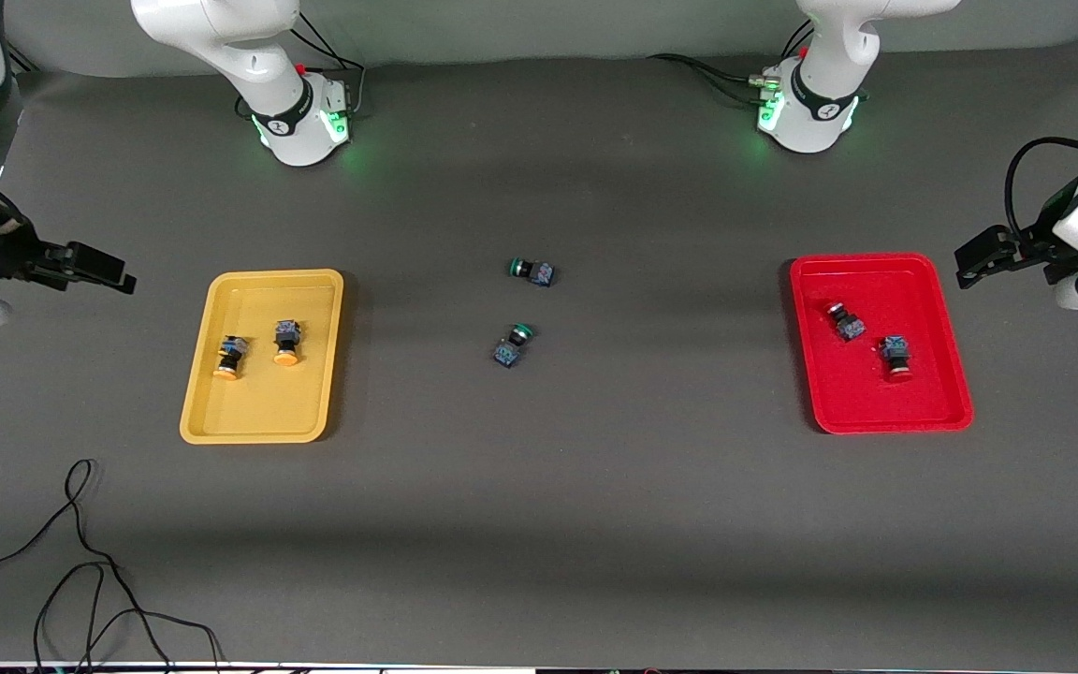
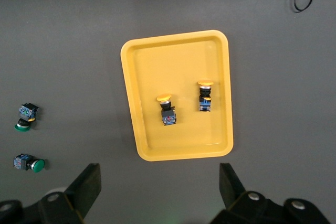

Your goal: Place red and yellow buttons in trays

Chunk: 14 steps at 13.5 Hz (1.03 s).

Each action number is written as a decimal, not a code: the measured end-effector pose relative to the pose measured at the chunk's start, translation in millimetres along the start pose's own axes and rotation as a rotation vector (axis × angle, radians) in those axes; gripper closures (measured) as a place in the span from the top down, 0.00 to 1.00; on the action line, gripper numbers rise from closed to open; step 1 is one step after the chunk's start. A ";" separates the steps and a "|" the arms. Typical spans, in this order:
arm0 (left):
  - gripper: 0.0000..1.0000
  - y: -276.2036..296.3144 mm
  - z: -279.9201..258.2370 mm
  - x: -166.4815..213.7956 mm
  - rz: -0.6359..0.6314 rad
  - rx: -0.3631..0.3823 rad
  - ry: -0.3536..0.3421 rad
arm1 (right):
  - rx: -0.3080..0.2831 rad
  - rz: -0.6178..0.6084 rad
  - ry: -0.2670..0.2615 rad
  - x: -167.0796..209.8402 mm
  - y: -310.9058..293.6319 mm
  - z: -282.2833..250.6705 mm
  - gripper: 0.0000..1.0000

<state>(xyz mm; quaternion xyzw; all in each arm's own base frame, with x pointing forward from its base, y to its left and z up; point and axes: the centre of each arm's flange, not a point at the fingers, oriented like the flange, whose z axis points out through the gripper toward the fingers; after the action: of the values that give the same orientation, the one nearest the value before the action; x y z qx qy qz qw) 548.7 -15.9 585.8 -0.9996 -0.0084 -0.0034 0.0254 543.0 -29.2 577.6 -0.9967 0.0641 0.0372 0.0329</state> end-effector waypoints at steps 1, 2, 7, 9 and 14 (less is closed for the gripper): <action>1.00 -0.3 -0.1 0.6 -0.001 0.000 0.004 | -0.005 0.001 0.011 -2.2 1.5 -5.5 1.00; 1.00 -1.3 -0.4 2.0 -0.003 -0.001 0.013 | -0.016 -0.001 0.020 -4.0 2.6 -11.2 1.00; 1.00 -4.0 -0.9 6.5 -0.009 -0.003 0.042 | -0.030 -0.003 -0.013 -12.3 3.2 -20.5 1.00; 1.00 -4.3 -1.3 7.0 -0.009 -0.003 0.046 | -0.032 -0.003 -0.024 -13.5 3.3 -19.5 1.00; 1.00 -6.9 -4.7 11.0 -0.014 -0.005 0.085 | -0.059 -0.027 -0.021 -13.1 5.7 -19.7 1.00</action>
<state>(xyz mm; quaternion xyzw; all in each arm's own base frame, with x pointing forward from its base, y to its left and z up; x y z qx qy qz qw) 559.6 -9.1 591.0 -0.9986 -0.0143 -0.0458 0.0232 530.7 -34.5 597.9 -0.9976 0.0493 0.0490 0.0046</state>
